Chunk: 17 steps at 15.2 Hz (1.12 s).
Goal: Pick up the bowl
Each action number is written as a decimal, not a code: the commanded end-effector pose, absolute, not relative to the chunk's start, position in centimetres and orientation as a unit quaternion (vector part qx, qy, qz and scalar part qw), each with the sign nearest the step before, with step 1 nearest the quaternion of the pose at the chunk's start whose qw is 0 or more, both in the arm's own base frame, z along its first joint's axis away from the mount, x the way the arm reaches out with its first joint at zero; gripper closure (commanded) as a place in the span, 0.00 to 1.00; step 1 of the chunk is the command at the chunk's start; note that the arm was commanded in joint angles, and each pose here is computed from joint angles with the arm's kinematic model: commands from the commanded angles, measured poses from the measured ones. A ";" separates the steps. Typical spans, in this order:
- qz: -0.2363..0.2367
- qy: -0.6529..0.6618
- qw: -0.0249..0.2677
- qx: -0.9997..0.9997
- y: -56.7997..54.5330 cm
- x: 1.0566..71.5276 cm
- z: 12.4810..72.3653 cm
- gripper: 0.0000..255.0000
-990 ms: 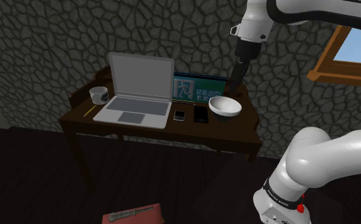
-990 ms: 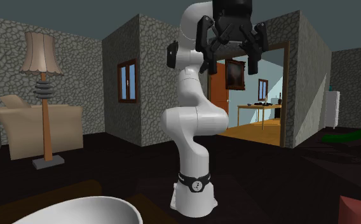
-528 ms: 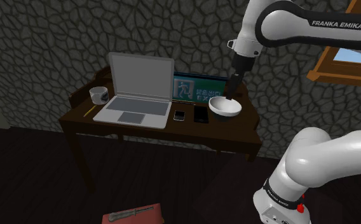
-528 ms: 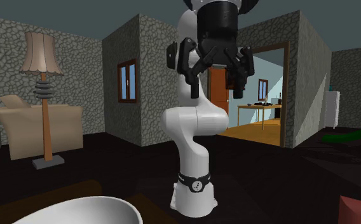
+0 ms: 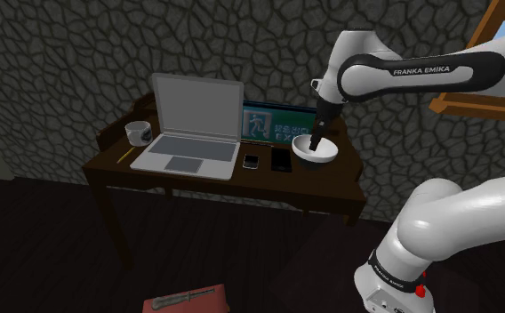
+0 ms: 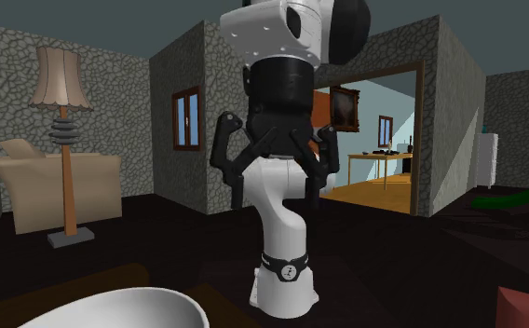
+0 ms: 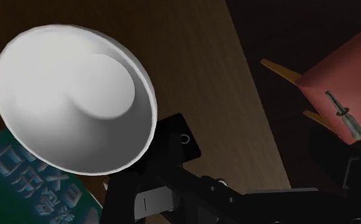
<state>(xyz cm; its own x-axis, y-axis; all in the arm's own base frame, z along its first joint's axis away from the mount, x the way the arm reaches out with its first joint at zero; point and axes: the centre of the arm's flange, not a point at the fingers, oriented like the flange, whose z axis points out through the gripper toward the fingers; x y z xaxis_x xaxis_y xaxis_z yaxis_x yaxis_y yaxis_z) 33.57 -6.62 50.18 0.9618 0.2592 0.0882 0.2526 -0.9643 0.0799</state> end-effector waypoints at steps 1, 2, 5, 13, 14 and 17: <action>0.056 0.135 0.043 0.988 -8.5 34.3 48.6 0.00; 0.058 0.137 0.048 0.988 -9.2 34.7 47.7 0.00; 0.066 0.144 0.060 0.985 -11.4 36.0 45.1 0.00; 0.073 0.150 0.071 0.983 -13.4 37.2 40.3 0.00; 0.073 0.150 0.071 0.983 -13.4 37.2 39.8 0.00; 0.073 0.150 0.071 0.983 -13.4 37.2 39.0 0.00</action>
<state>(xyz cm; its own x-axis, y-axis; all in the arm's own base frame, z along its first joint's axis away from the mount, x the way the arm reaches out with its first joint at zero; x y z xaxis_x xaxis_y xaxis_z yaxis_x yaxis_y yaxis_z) 37.15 -13.38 39.18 0.9441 0.3061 0.1222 0.2853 -0.9447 0.1616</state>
